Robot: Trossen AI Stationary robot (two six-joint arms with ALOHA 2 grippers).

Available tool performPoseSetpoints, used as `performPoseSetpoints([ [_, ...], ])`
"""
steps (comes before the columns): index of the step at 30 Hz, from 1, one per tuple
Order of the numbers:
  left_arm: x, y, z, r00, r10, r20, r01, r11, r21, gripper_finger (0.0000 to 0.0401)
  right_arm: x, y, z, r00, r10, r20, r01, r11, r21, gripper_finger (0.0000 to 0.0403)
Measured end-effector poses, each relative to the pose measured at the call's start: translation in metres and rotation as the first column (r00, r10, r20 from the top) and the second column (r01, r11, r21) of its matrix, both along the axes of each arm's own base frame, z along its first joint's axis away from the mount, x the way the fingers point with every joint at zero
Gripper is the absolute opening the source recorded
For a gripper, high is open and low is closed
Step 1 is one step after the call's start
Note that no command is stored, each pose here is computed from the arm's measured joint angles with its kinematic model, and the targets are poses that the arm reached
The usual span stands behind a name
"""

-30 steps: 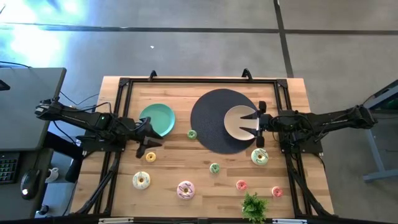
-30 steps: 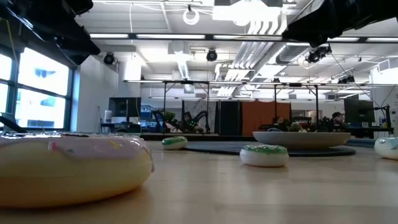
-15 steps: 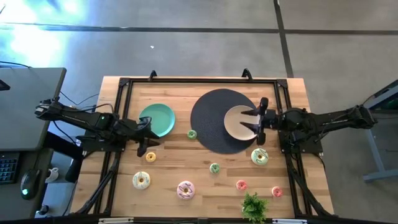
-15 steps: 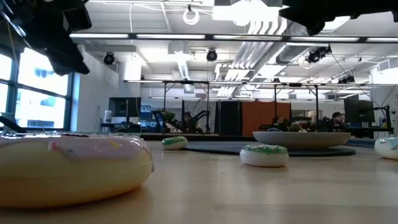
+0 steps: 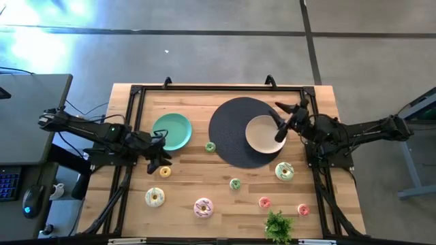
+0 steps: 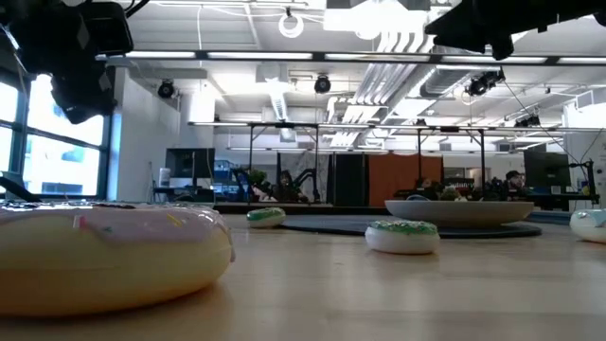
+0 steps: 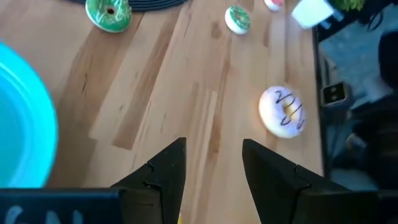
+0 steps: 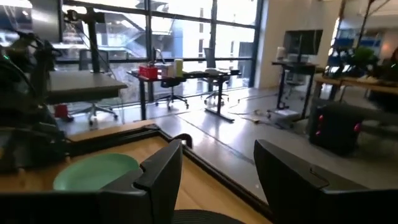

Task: Pick & Place donuts
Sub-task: Put the small yellow donut onto the blue plate

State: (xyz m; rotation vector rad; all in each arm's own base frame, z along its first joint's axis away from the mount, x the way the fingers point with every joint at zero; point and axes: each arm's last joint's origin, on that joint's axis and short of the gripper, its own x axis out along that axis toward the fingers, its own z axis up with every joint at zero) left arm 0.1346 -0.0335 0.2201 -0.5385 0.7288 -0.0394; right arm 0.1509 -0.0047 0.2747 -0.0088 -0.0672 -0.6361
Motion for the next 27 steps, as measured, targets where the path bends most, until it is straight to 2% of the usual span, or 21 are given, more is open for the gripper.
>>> performPoseSetpoints([
  [5,0.009,-0.001,-0.003,0.996,-0.092,0.017,0.088,0.984,0.157,0.0156,0.002,0.001,-0.002,0.999,0.033,-0.014,-0.033,0.999,0.006,0.0197],
  [9,0.025,-0.001,0.014,0.992,-0.129,0.016,0.112,0.911,0.397,0.0156,0.005,0.000,-0.007,1.000,-0.029,-0.012,0.030,0.998,0.064,0.0197],
  [12,0.036,-0.001,0.041,0.994,-0.106,-0.013,0.099,0.872,0.480,0.0156,0.008,-0.001,-0.015,0.995,-0.076,-0.060,0.081,0.993,0.087,0.0197],
  [15,0.042,-0.003,0.068,0.996,-0.065,-0.062,0.086,0.888,0.452,0.0156,0.011,-0.001,-0.023,0.985,-0.107,-0.138,0.117,0.991,0.063,0.0197],
  [19,0.046,-0.008,0.088,0.988,-0.031,-0.152,0.082,0.935,0.345,0.0156,0.017,0.000,-0.028,0.980,-0.065,-0.190,0.074,0.997,0.038,0.0197],
  [24,0.049,-0.023,0.077,0.961,-0.033,-0.275,0.089,0.977,0.193,0.0156,0.022,0.002,-0.030,0.970,-0.018,-0.243,0.012,1.000,-0.025,0.0197],
  [27,0.047,-0.032,0.059,0.925,0.033,-0.379,0.027,0.988,0.151,0.0156,0.024,0.003,-0.031,0.982,0.030,-0.187,-0.018,0.998,0.063,0.0197],
])
